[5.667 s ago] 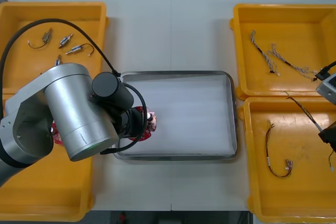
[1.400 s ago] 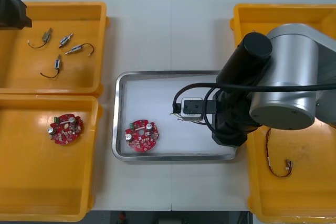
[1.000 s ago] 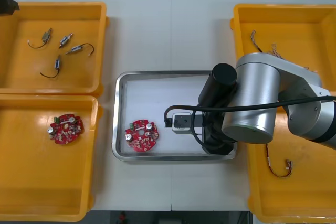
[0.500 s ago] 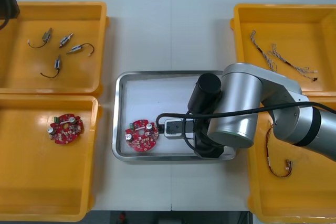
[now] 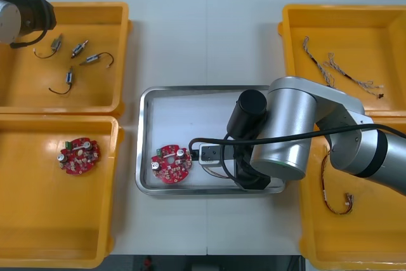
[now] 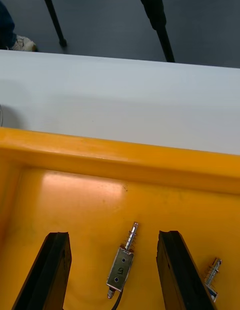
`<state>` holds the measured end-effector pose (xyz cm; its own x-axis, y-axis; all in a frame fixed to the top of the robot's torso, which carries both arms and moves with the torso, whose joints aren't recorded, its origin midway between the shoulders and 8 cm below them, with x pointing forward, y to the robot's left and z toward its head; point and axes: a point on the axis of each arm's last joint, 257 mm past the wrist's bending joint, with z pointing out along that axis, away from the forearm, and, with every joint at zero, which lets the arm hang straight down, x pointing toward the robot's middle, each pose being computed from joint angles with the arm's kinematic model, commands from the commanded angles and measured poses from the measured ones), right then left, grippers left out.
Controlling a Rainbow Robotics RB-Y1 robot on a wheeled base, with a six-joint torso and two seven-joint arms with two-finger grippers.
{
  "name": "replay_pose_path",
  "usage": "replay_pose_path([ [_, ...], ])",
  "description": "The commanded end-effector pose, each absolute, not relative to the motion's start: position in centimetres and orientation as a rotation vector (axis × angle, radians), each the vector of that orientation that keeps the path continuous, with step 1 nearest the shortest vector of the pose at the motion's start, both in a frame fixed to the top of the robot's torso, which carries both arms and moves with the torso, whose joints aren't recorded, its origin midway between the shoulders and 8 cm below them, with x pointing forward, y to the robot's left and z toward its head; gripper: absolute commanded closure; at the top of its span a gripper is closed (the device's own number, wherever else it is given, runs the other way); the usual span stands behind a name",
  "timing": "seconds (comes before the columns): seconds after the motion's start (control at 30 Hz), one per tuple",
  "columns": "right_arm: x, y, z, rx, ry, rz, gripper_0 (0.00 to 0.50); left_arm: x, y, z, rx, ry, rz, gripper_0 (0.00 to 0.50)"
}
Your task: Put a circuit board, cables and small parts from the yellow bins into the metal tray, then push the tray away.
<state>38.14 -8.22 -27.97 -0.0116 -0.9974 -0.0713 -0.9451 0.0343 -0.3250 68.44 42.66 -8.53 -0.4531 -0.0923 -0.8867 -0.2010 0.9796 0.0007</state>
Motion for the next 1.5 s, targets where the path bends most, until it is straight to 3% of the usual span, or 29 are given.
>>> replay_pose_path([
  [0.03,37.5,-8.0,-26.9,-2.021,1.973,-0.276,0.0,69.7,40.9,-6.2,-0.058,2.02,0.185,0.0],
  [0.17,37.4,-8.6,-24.5,-1.995,1.986,-0.292,0.0,69.5,40.7,-7.3,-0.068,2.046,0.154,0.0],
  [0.3,37.6,-9.3,-21.6,-1.927,2.045,-0.246,0.0,69.4,41.5,-7.8,-0.053,2.054,0.194,0.0],
  [0.77,39.6,-13.7,-14.6,-1.197,2.473,-0.055,0.0,70.1,40.8,-10.0,-0.065,2.05,0.162,0.0],
  [1.27,39.7,-21.3,-12.6,-0.431,2.622,0.028,0.0,70.0,40.2,-12.3,-0.049,2.076,0.158,0.0],
  [1.5,39.6,-25.0,-12.1,-0.3,2.616,-0.023,0.0,69.9,40.4,-12.7,-0.061,2.084,0.154,0.0],
])
